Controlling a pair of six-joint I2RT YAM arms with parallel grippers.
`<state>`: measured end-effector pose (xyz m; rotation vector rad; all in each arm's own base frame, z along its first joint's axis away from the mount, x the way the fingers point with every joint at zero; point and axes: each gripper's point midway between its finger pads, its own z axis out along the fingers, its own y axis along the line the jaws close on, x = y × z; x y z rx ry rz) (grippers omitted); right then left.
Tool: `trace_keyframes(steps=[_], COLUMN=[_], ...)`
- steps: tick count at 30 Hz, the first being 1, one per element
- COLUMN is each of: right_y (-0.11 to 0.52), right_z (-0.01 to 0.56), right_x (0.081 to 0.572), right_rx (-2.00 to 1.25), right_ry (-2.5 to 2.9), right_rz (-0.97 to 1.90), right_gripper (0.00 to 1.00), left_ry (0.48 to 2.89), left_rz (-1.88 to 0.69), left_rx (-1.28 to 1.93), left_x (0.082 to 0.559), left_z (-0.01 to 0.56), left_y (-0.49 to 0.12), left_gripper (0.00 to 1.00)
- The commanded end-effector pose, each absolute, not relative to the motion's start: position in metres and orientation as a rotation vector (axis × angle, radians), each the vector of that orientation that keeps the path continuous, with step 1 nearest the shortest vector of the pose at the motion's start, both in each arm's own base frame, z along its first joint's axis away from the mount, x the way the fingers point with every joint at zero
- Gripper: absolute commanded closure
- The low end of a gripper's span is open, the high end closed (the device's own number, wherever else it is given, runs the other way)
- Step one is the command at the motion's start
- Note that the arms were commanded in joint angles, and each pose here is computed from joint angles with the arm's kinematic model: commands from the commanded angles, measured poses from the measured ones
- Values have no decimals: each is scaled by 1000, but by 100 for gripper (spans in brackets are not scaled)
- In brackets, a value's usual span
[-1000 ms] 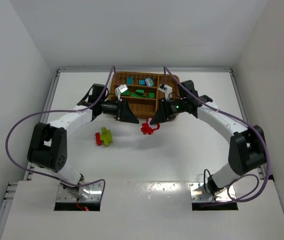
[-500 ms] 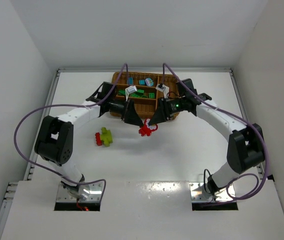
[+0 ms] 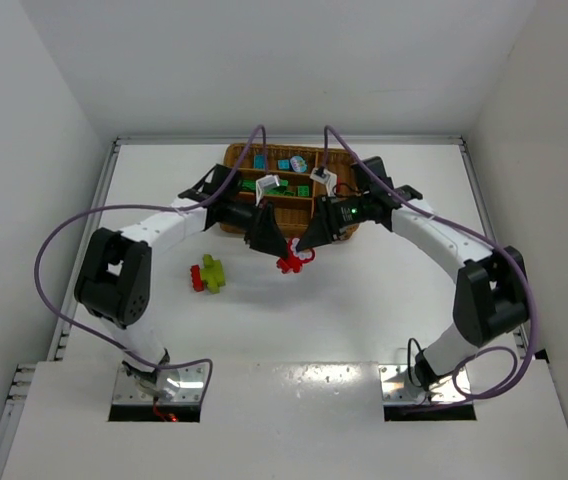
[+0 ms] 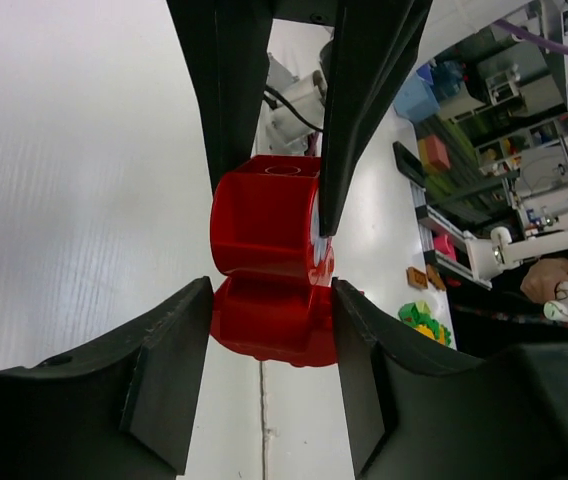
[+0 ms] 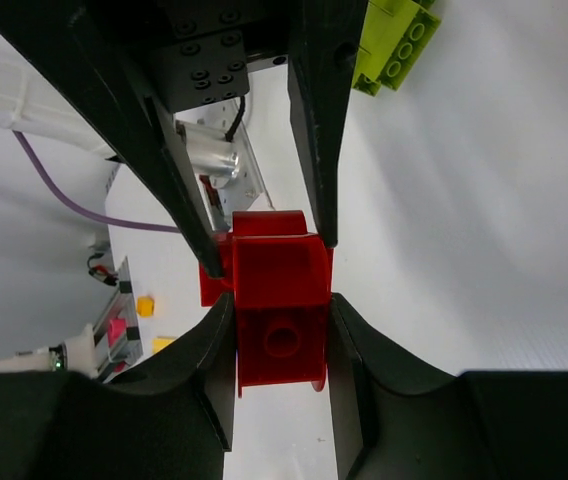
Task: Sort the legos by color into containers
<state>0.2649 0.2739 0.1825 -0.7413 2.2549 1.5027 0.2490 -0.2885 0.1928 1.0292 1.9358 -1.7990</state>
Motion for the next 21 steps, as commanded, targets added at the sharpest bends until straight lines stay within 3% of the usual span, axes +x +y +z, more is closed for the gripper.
trace_keyframes(steps=[1,6,12,21], right_y=[281,282,268,225], right_z=[201,203,205,201], right_x=[278,284,310,348], right_rx=[-790,-773,-660,-405], right_ry=[2153,2141,2142,2182], right_rz=[1497,1477,1343,1155], right_gripper=[83,83,83,83], left_ry=[1796,1808,1839,1948], left_rz=[-1855,-1861,-1855,-1771], left_rx=[1139,1144,1127,1032], left_x=[238,238,244,270], left_z=[207,204,200,189], left_y=[-291,-290,-288,-277], left_gripper=[45,62,98,100])
